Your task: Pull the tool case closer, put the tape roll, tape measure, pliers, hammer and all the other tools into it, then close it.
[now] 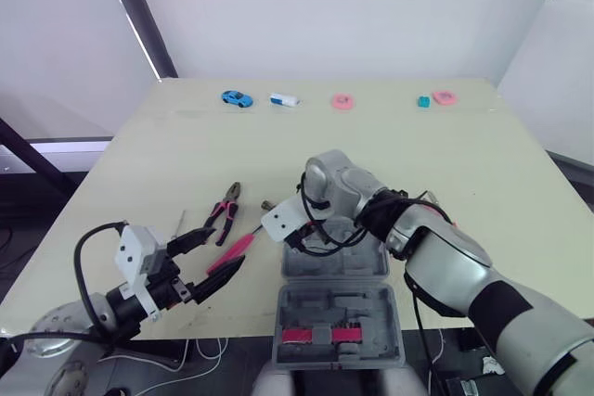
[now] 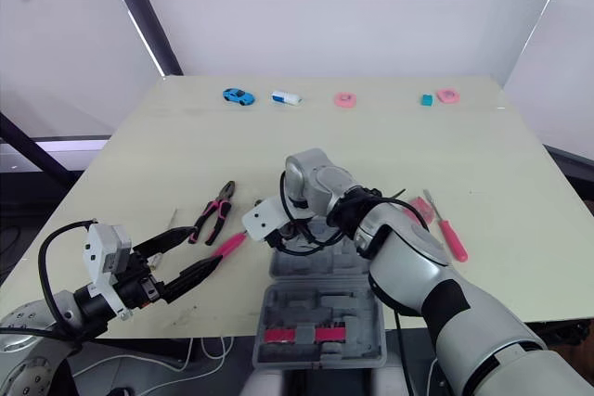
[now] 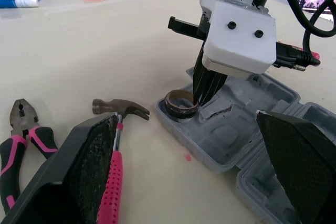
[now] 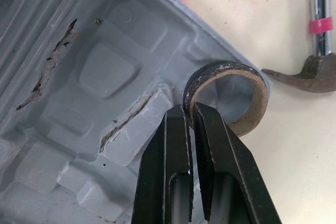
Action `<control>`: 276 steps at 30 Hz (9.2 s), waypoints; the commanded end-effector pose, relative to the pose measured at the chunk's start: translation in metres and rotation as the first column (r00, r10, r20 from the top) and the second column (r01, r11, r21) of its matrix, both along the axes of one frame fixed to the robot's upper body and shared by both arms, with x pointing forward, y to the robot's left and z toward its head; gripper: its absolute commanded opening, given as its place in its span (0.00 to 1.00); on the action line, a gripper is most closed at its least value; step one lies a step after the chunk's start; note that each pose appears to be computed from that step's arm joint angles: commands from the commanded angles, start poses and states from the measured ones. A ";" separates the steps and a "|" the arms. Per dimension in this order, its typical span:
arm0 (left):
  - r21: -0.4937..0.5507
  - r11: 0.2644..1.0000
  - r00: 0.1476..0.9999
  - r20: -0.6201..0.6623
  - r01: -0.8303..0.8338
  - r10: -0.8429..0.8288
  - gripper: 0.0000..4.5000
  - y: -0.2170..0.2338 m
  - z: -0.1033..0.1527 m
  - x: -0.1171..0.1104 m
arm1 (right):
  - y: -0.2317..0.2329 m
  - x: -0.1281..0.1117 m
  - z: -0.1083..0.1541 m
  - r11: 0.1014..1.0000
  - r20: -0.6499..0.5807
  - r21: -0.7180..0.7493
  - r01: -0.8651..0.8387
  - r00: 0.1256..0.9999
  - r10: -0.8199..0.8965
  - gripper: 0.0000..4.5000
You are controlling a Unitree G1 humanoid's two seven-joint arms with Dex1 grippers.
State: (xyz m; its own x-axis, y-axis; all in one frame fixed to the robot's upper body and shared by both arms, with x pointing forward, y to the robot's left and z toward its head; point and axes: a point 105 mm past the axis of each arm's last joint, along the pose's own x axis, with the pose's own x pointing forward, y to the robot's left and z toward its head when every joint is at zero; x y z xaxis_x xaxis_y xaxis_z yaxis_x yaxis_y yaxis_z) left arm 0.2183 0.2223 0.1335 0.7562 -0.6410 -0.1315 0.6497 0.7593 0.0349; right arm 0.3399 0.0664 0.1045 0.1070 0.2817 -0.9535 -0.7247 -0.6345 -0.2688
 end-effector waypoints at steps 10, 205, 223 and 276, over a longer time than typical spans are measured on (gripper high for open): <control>0.019 1.000 0.999 0.027 0.023 -0.024 1.00 -0.001 0.005 -0.001 | 0.008 -0.003 0.009 0.999 0.004 0.034 -0.027 1.000 0.027 0.41; 0.170 0.751 0.750 0.084 0.638 -0.656 1.00 -0.070 0.049 0.015 | -0.259 -0.078 -0.085 -0.467 -0.661 0.541 0.699 0.010 -0.751 0.29; 0.183 0.682 0.687 0.044 0.708 -0.725 1.00 -0.066 0.044 0.003 | -0.235 -0.139 -0.082 -0.216 -0.623 0.483 0.848 0.160 -0.766 0.00; 0.214 0.663 0.664 0.078 0.718 -0.744 1.00 -0.061 0.046 0.003 | -0.271 -0.078 -0.060 0.546 -0.483 0.565 0.619 0.784 -0.389 0.99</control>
